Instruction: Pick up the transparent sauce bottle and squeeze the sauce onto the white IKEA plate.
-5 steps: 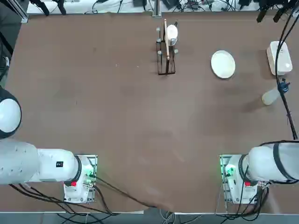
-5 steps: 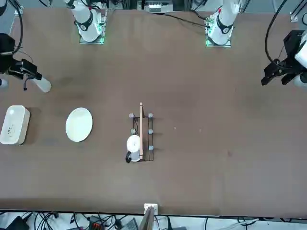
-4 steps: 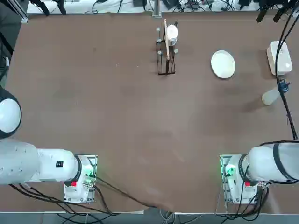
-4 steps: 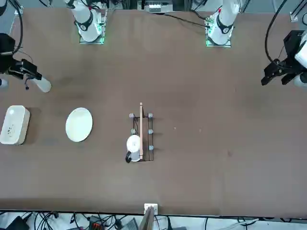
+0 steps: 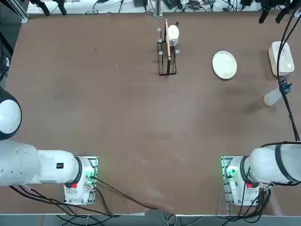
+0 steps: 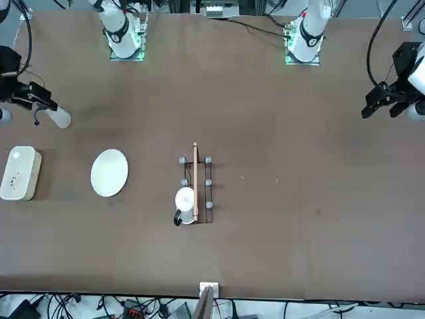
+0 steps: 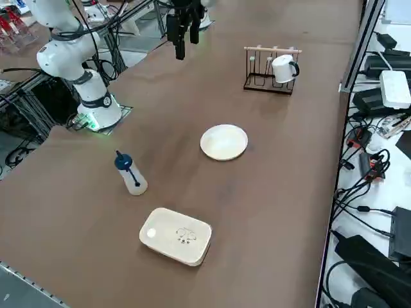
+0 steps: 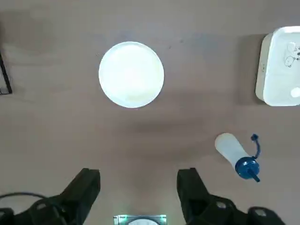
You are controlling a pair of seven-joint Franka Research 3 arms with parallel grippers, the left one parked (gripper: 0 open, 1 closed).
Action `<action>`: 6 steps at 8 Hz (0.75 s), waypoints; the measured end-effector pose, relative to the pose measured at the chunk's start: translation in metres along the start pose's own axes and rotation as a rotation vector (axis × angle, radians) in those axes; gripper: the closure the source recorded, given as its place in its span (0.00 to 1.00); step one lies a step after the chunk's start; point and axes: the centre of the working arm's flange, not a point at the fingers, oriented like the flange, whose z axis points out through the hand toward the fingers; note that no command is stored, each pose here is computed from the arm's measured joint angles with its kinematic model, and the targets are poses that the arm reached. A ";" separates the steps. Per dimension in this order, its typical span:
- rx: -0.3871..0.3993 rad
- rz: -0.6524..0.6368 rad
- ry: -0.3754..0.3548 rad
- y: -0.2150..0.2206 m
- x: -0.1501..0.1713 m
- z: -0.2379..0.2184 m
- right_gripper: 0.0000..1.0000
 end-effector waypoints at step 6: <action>-0.079 0.445 -0.164 0.021 -0.009 0.030 0.00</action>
